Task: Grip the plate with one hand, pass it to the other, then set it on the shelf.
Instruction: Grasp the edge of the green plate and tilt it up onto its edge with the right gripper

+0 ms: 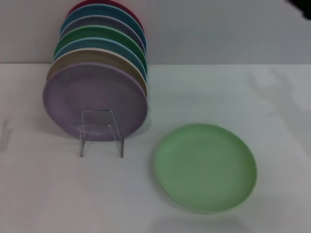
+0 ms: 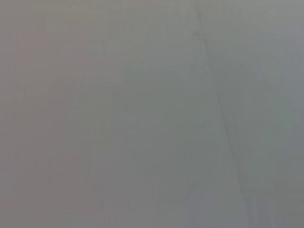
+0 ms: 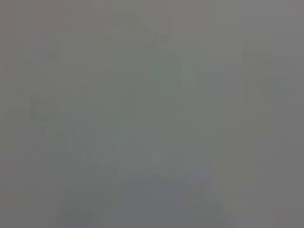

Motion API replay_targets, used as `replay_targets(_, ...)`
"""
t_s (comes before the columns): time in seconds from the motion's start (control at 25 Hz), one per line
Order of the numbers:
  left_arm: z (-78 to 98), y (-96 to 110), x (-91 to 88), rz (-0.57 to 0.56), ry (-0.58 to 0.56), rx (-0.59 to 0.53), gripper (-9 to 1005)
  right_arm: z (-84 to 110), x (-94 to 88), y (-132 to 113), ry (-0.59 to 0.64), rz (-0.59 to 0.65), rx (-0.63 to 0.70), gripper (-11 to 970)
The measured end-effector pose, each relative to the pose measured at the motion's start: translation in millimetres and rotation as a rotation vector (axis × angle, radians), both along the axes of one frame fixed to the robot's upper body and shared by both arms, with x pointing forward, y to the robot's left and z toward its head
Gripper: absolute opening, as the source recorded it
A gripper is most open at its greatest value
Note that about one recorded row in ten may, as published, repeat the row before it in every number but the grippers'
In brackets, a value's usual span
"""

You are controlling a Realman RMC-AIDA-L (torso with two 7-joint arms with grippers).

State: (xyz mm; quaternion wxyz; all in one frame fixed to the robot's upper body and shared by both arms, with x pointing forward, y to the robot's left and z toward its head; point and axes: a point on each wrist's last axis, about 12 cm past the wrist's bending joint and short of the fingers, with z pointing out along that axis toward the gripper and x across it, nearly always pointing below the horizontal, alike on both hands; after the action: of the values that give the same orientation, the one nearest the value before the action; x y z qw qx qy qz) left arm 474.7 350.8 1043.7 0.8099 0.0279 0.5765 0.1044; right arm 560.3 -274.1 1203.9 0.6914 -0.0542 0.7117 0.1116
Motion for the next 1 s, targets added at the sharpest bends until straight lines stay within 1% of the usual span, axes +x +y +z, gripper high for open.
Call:
replay_targets(0.04,0.1,0,0.4,-0.001,0.0,0.0,808,13.4,3.8,11,0.091,-0.008,-0.047,767)
replay_targets(0.08,0.1,0,0.4,-0.001,0.0,0.0,808,18.4,4.5,16,0.14,-0.009,-0.061,767)
replay_targets(0.12,0.2,-1,0.7,-0.002,0.0,0.001,808,18.4,4.5,16,0.14,-0.009,-0.061,767)
replay_targets(0.16,0.6,-1,1.7,-0.005,-0.002,0.001,808,26.8,5.3,20,0.219,-0.006,-0.068,766)
replay_targets(0.2,0.6,-1,1.7,-0.005,-0.002,0.001,808,26.8,5.3,20,0.219,-0.006,-0.068,766)
replay_targets(0.24,1.3,-2,3.4,-0.009,-0.004,0.001,808,31.1,6.6,24,0.32,0.03,-0.062,766)
replay_targets(0.28,1.3,-2,3.4,-0.009,-0.004,0.001,808,31.1,6.6,24,0.32,0.03,-0.062,765)
replay_targets(0.4,1.6,-2,4.1,-0.009,-0.004,0.002,808,33.3,8.9,27,0.472,0.093,-0.049,764)
replay_targets(0.44,1.7,-2,4.4,-0.009,-0.004,0.003,808,34.4,10.0,25,0.55,0.105,-0.052,764)
replay_targets(0.48,1.9,-2,4.8,-0.01,-0.004,0.004,808,34.4,10.0,25,0.55,0.105,-0.052,763)
replay_targets(0.52,2.1,-2,5.2,-0.01,-0.005,0.004,808,34.7,8.6,24,0.616,0.117,-0.064,763)
replay_targets(0.56,2.1,-2,5.2,-0.01,-0.005,0.004,808,34.7,8.6,24,0.616,0.117,-0.064,763)
replay_targets(0.6,2.2,-2,5.3,-0.01,-0.005,0.004,808,35.9,7.5,24,0.643,0.125,-0.071,762)
replay_targets(0.64,2.3,-1,5.3,-0.009,-0.005,0.004,808,37.4,4.8,24,0.697,0.14,-0.087,762)
replay_targets(0.68,2.3,-1,5.2,-0.007,-0.006,0.003,808,37.4,4.8,24,0.697,0.14,-0.087,762)
replay_targets(0.72,2.4,-1,5.2,-0.007,-0.006,0.004,808,38.1,2.5,24,0.752,0.151,-0.099,761)
replay_targets(0.76,2.4,-1,5.3,-0.007,-0.006,0.004,808,38.1,2.5,24,0.752,0.151,-0.099,761)
replay_targets(0.8,2.3,-1,5.3,-0.007,-0.005,0.004,808,37.7,2.3,24,0.779,0.156,-0.105,760)
replay_targets(0.84,2.2,-1,5.1,-0.006,-0.004,0.003,808,33.7,2.8,26,0.837,0.165,-0.122,760)
replay_targets(0.88,2.2,-1,5.1,-0.006,-0.004,0.003,808,30.8,3.9,26,0.863,0.164,-0.131,760)
replay_targets(0.92,2.2,-1,5.1,-0.006,-0.004,0.003,808,30.8,3.9,26,0.863,0.164,-0.131,759)
replay_targets(1.0,2.1,-1,5.2,-0.006,-0.003,0.003,808,22.2,6.6,25,0.913,0.148,-0.146,759)
